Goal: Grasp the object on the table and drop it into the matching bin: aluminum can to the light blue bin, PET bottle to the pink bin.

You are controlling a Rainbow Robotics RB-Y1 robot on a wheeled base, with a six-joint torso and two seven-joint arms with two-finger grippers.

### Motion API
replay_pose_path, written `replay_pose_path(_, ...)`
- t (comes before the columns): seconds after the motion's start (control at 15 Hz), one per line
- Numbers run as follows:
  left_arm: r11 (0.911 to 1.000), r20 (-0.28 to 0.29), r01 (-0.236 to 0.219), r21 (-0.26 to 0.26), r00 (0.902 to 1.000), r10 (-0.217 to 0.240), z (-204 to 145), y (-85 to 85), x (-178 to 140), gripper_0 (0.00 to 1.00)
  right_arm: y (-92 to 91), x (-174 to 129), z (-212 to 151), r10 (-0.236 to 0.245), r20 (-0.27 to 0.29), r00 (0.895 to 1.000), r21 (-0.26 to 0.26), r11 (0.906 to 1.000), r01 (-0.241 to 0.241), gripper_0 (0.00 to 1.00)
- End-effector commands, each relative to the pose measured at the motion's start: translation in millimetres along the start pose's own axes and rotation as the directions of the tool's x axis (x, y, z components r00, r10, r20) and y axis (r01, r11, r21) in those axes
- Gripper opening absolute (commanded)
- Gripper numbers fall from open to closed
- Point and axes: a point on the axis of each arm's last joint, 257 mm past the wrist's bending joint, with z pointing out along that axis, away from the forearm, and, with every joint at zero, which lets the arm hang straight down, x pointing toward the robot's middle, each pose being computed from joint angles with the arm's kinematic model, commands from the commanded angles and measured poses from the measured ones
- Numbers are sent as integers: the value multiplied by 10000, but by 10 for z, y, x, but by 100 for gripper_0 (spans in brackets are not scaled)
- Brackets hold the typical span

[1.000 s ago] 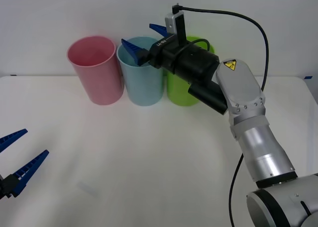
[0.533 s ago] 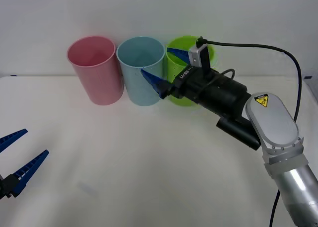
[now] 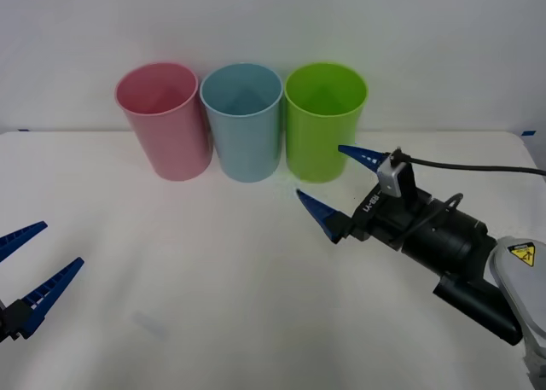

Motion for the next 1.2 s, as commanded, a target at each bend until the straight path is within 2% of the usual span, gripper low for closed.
replay_pose_path(0.07, 10000, 0, 0, 0, 10000, 0, 0, 0, 0, 100, -17, 178, -278, -422, -272, 9987, -63, 9991, 420, 100)
replay_pose_path(0.47, 10000, 0, 0, 0, 10000, 0, 0, 0, 0, 100, -113, 463, -907, -1007, -766, 9920, 22, 9949, 1012, 100)
replay_pose_path(0.67, 10000, 0, 0, 0, 10000, 0, 0, 0, 0, 100, -138, 567, -1190, -829, -1015, 9914, 58, 9965, 839, 100)
replay_pose_path(1.0, 10000, 0, 0, 0, 10000, 0, 0, 0, 0, 100, -149, 619, -1640, -509, -1067, 9930, 247, 9982, 539, 100)
replay_pose_path(1.2, 10000, 0, 0, 0, 10000, 0, 0, 0, 0, 100, -137, 616, -1868, -1371, -1014, 9854, 332, 9894, 1411, 100)
